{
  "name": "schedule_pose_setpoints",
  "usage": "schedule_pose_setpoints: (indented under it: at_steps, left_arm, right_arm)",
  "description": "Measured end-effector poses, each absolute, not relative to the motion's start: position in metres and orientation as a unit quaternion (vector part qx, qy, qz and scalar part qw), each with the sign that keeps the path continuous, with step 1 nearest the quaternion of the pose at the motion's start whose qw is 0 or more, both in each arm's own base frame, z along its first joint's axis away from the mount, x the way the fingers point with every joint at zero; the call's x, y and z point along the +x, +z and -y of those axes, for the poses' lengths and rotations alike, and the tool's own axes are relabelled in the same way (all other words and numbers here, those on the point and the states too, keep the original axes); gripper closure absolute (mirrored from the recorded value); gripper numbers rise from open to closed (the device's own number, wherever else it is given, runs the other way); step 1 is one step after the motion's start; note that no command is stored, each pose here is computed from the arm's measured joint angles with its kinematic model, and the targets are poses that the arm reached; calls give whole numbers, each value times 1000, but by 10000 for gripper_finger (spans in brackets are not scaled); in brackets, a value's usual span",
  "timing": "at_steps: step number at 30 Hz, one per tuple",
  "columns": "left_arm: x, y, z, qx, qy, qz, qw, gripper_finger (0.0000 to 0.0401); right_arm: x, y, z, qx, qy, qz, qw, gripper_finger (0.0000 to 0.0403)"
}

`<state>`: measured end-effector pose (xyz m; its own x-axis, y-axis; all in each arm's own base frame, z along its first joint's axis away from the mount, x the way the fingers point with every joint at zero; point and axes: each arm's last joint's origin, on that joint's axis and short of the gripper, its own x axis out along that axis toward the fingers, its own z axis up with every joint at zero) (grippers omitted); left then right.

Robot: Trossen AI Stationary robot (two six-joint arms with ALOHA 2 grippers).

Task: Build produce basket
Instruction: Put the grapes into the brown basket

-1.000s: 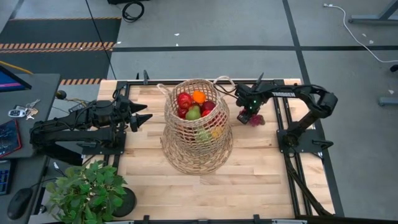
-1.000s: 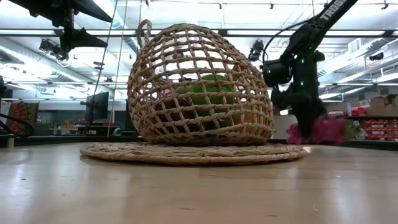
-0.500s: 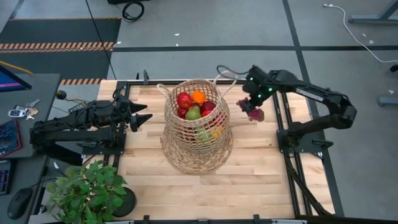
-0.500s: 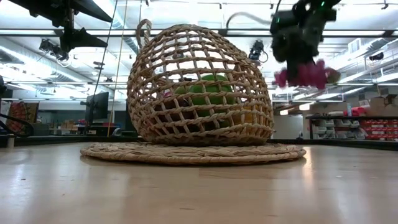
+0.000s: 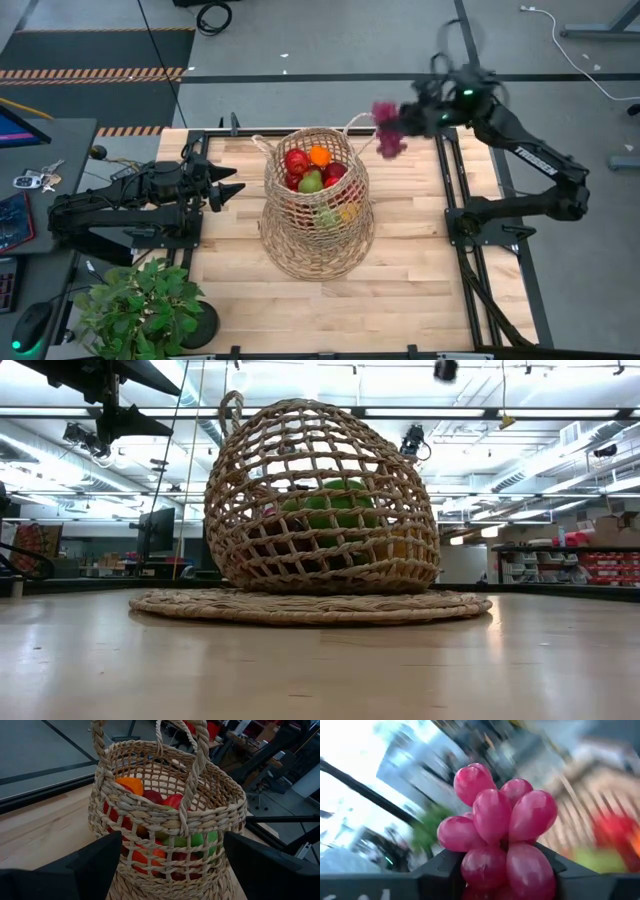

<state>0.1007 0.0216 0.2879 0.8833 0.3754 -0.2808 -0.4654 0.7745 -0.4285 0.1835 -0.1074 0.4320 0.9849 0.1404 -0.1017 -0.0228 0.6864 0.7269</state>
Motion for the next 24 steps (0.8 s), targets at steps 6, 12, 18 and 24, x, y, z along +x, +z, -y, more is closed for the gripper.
schedule_pose_setpoints:
  at_steps: [6, 12, 18, 24]
  left_arm:
    - [101, 288, -22, -250, 224, -90, 938, 44]
    - [101, 288, -22, -250, 224, -90, 938, 44]
    - [101, 288, -22, -250, 224, -90, 938, 44]
    - [101, 288, -22, -250, 224, -90, 938, 44]
  right_arm:
    - [173, 480, 100, 314, 126, 102, 935, 245]
    - [171, 488, 97, 306, 163, 120, 930, 245]
    - [177, 487, 100, 329, 145, 135, 923, 245]
    - [203, 508, 91, 239, 127, 177, 946, 245]
